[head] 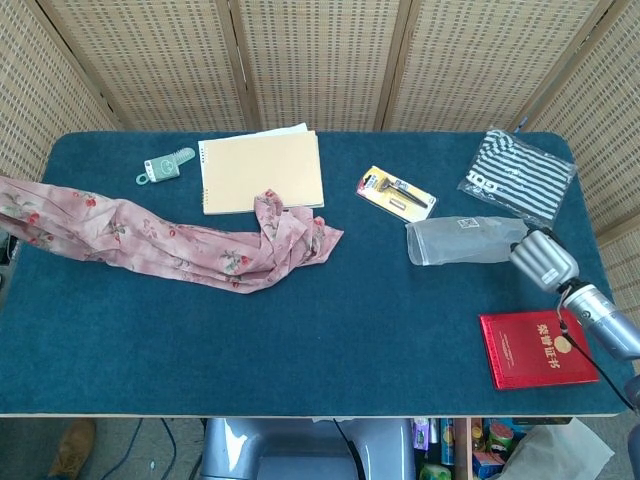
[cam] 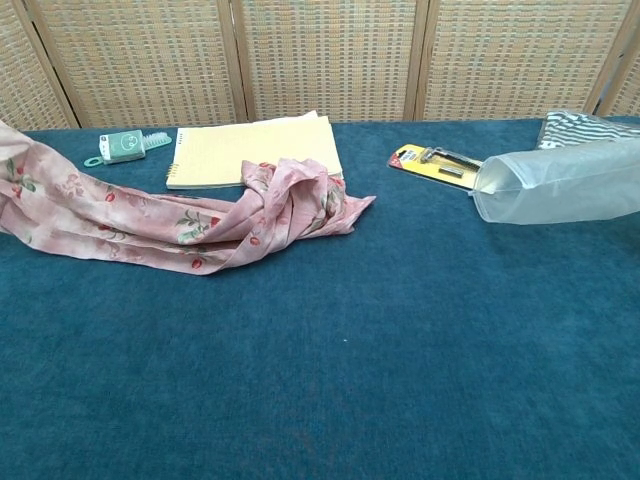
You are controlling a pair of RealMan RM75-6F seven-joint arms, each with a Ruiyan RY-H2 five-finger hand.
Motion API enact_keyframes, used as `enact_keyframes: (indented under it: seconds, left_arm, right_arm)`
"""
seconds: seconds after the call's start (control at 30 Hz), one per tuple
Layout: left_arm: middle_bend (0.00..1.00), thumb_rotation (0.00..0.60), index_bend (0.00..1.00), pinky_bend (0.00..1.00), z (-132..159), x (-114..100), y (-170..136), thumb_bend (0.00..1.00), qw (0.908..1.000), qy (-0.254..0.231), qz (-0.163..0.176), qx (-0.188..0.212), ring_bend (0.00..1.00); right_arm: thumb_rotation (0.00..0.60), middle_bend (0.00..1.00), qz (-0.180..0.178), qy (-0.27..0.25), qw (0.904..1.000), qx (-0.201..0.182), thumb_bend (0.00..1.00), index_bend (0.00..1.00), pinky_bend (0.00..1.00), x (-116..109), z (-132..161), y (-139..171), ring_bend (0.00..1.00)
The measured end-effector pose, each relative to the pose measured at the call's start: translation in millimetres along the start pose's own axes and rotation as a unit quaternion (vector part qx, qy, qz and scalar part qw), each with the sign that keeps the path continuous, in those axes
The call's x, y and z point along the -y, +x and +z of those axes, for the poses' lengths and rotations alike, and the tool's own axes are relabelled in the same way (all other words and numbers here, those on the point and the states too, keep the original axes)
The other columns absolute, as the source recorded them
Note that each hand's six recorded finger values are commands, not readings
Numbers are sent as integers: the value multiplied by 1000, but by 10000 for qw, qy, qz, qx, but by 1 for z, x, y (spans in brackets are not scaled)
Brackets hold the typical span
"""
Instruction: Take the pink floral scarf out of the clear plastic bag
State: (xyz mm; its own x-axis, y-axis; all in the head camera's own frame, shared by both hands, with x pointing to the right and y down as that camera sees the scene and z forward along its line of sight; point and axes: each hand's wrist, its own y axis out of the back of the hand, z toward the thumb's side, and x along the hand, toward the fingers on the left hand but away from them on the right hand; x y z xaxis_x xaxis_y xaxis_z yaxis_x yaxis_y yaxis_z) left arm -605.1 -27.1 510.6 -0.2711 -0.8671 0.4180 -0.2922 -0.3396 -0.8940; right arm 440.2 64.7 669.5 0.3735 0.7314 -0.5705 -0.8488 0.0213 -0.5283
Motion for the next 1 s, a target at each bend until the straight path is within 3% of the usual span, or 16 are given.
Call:
enact_keyframes:
  seconds: [0.07, 0.3, 0.53, 0.73, 1.0]
  left_arm:
    - [0, 600, 0, 0, 7, 8, -2, 69, 9999, 20, -107, 106, 0]
    - [0, 600, 0, 0, 27, 18, -15, 41, 9986, 19, -153, 508, 0]
    - [0, 600, 0, 0, 42, 21, -44, 29, 9962, 96, -130, 856, 0]
    - [0, 600, 0, 0, 46, 27, -79, 30, 9933, 154, -16, 1146, 0]
    - [0, 600, 0, 0, 28, 52, -139, 40, 9912, 438, 180, 1236, 0]
  right_arm:
    - [600, 0, 80, -120, 9996, 245, 0, 0, 71, 2, -3, 1, 0]
    - [600, 0, -110, -784, 9948, 644, 0, 0, 15, -13, 6, 9, 0]
    - [600, 0, -544, -1680, 9769, 1203, 0, 0, 0, -39, -2, 39, 0]
    - [600, 0, -849, -2512, 9508, 1605, 0, 0, 0, -62, -5, 72, 0]
    - [600, 0, -1143, -3661, 9002, 2061, 0, 0, 0, -82, 6, 117, 0]
